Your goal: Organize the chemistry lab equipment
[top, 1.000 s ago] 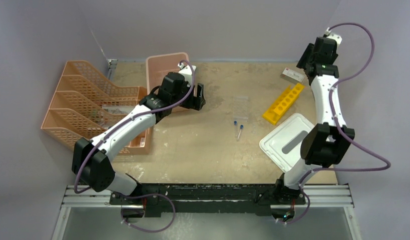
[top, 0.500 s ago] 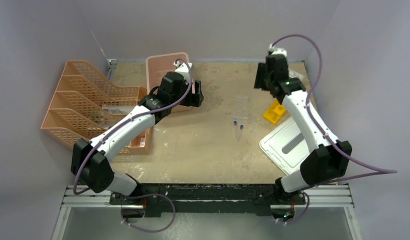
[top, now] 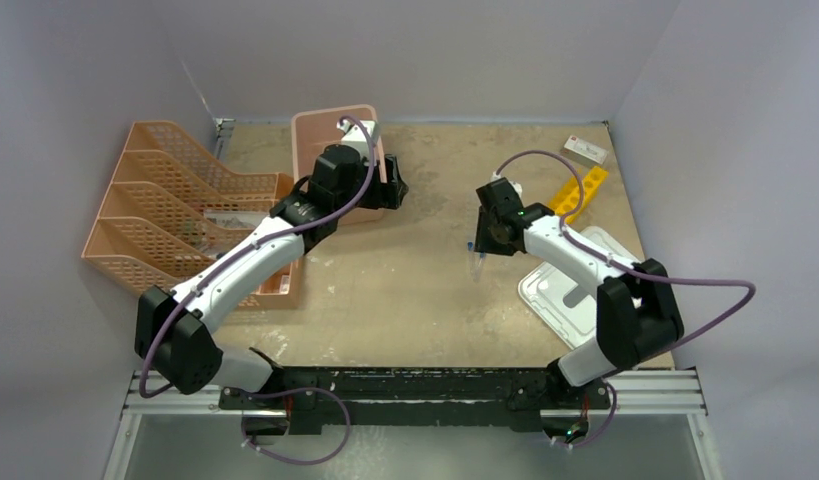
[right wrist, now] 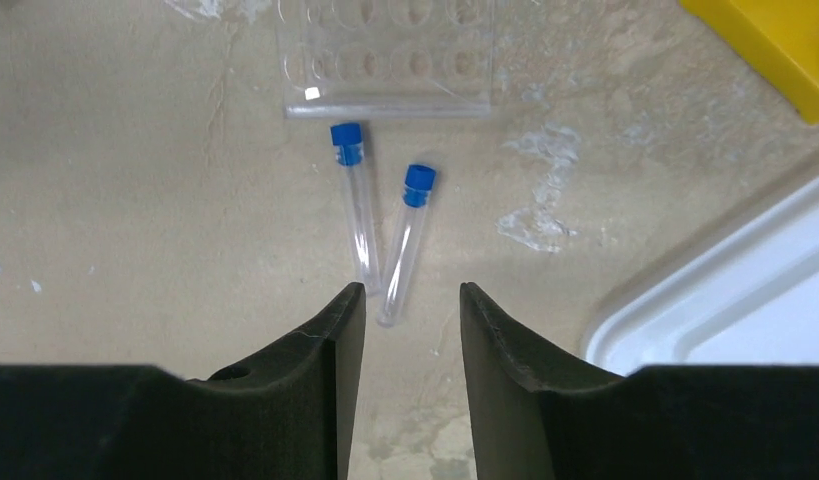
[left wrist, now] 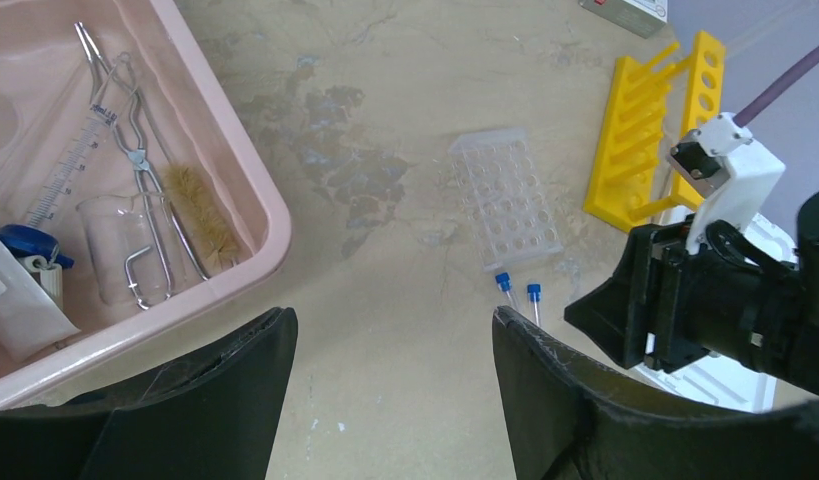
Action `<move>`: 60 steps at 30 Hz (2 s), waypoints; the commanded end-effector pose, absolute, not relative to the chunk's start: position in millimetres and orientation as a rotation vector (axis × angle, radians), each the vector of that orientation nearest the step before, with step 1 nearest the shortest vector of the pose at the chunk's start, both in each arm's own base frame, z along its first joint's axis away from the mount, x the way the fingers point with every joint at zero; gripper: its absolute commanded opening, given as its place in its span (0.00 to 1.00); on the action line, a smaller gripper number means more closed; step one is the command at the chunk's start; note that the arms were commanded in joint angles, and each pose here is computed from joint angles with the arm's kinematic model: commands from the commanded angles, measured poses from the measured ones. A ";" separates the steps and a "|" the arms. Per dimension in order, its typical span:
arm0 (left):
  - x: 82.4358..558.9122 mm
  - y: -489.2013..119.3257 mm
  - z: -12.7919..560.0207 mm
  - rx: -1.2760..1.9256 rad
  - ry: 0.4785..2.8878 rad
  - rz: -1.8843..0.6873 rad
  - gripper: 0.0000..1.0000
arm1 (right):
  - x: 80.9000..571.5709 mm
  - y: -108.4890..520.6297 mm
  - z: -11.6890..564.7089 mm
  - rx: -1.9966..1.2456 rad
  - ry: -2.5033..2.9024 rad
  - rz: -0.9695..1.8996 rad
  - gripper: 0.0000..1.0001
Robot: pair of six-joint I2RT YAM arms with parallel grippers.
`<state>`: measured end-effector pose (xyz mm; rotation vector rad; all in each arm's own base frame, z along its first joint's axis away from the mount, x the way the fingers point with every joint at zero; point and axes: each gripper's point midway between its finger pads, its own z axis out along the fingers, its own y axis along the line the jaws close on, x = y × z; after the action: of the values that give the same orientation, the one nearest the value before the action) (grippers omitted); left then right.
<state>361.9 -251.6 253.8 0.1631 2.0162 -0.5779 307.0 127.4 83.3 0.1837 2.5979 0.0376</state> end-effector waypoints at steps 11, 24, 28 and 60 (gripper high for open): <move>362.5 -250.3 281.5 0.121 1.936 -0.626 0.70 | 339.5 145.5 57.3 0.305 2.583 0.058 0.33; 364.1 -249.6 276.3 0.115 1.950 -0.615 0.70 | 335.8 139.3 35.3 0.320 2.637 -0.020 0.26; 364.1 -250.2 275.9 0.117 1.952 -0.615 0.70 | 329.4 140.1 25.3 0.304 2.688 -0.030 0.26; 352.2 -369.3 339.3 0.246 1.630 -1.290 0.72 | 404.7 145.4 312.1 0.372 1.938 0.361 0.09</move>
<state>367.1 -331.9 277.2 0.1495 1.8769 -1.0148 389.2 138.9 245.3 0.3308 2.1135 0.1908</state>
